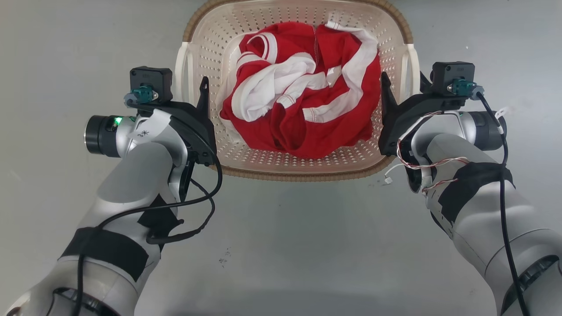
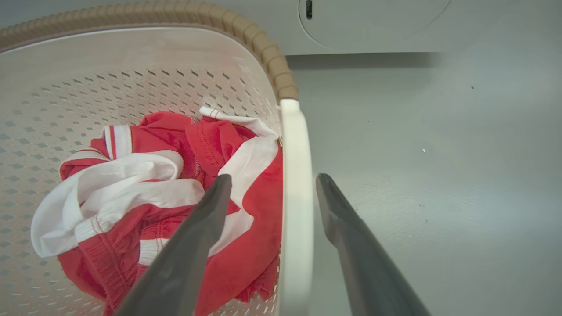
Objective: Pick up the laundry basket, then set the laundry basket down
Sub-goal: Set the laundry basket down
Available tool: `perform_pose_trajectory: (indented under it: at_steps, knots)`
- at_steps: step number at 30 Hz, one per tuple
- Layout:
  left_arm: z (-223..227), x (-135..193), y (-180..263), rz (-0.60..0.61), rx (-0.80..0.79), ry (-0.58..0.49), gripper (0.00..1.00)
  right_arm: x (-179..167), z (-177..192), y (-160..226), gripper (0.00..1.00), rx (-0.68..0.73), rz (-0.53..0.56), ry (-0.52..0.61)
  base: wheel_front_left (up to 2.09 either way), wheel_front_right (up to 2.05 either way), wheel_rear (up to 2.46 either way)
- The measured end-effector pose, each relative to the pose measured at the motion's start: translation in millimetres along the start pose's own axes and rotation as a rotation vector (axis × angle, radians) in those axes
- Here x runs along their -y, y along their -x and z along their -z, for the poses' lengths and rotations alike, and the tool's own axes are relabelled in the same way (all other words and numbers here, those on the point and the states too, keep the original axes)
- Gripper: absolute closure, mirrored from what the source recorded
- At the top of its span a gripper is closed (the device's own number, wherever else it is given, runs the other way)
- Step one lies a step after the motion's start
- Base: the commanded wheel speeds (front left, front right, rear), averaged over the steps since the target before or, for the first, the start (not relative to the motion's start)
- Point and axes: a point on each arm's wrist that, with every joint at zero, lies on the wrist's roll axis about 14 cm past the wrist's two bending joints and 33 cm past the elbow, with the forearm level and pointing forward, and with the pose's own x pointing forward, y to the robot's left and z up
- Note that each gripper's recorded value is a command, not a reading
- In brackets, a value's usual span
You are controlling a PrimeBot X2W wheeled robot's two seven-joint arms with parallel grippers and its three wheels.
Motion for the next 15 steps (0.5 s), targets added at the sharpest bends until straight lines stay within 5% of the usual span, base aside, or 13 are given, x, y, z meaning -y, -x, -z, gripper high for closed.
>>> perform_pose_trajectory:
  at_steps: [15]
  knots:
    - [-33.6,7.9,31.3,0.022,0.098,0.001,0.00,1.7,-42.3,32.4,0.00,0.094,0.015,0.013,0.00,0.00,0.00]
